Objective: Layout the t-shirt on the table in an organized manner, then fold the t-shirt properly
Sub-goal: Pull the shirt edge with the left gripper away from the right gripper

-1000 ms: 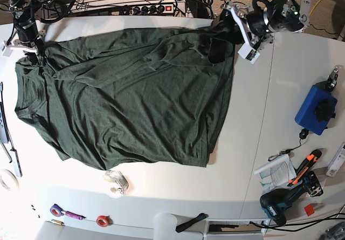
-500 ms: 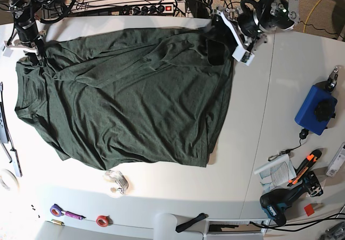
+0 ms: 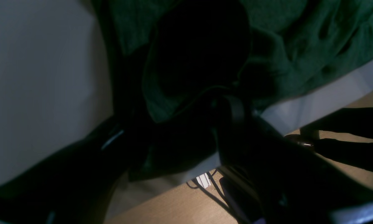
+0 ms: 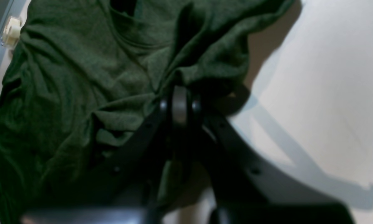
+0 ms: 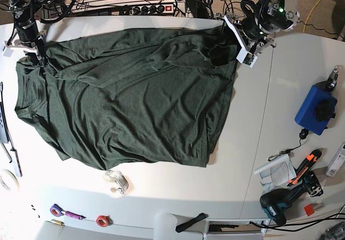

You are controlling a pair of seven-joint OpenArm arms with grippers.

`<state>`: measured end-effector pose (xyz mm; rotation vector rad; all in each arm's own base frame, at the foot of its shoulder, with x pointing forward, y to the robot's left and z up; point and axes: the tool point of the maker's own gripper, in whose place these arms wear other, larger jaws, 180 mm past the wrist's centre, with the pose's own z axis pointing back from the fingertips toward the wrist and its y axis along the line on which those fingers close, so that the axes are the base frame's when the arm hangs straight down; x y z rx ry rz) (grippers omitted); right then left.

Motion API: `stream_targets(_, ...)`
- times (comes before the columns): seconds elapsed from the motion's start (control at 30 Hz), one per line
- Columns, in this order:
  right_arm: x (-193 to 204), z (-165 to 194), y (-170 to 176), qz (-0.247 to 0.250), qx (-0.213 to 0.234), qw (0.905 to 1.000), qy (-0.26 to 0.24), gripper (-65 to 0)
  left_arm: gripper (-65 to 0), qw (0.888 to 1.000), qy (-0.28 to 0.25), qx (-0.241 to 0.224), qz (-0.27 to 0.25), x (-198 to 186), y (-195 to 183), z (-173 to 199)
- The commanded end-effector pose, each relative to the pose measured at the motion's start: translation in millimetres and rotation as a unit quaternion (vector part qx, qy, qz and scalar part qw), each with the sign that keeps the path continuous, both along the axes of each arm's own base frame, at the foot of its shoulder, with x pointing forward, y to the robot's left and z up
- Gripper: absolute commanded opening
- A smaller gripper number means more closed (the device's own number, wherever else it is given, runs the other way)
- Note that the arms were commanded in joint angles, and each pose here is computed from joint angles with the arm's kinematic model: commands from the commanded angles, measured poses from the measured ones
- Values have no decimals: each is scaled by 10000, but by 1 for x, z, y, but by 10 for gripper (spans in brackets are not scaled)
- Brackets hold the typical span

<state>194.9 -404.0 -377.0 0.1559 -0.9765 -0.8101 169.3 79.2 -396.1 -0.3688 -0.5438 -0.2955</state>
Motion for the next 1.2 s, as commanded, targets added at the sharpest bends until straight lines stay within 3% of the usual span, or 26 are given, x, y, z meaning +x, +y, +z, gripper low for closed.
stream_targets(0.0,6,15,-7,30,-164,9997,-202,-650,-327,9999,110,-6,27,-4,0,-4)
stream_targets(0.07,6,14,-6,44,-139,9997,-204,-650,-359,9992,339,-210,85,-10,-4,-14)
stream_targets(0.1,6,14,-5,61,-94,9997,-218,-650,-406,9985,443,-298,112,-14,-6,-19)
stream_targets(0.2,10,17,5,380,-67,9988,-303,-650,-627,9973,622,-354,187,-18,-4,-32)
stream_targets(0.23,10,18,8,482,-47,9982,-351,-650,-650,9973,616,-357,192,-17,-4,-33)
stream_targets(0.3,6,21,8,571,-26,9976,-385,-650,-650,9976,495,-433,193,-11,-6,-28)
stream_targets(0.5,-18,22,-2,718,-211,9972,-71,-650,-650,9908,-61,-1274,-444,-3,-34,19)
stream_targets(0.6,-23,25,-6,768,-242,9968,-6,-650,-650,9864,-284,-1378,-851,-5,-38,35)
stream_targets(1.0,-43,58,-33,928,-401,9949,28,-650,-650,9650,-653,-2432,-735,-8,-4,82)
stream_targets(1.17,-51,66,-42,988,-498,9937,153,-650,-650,9549,-552,-2781,-882,-17,-6,93)
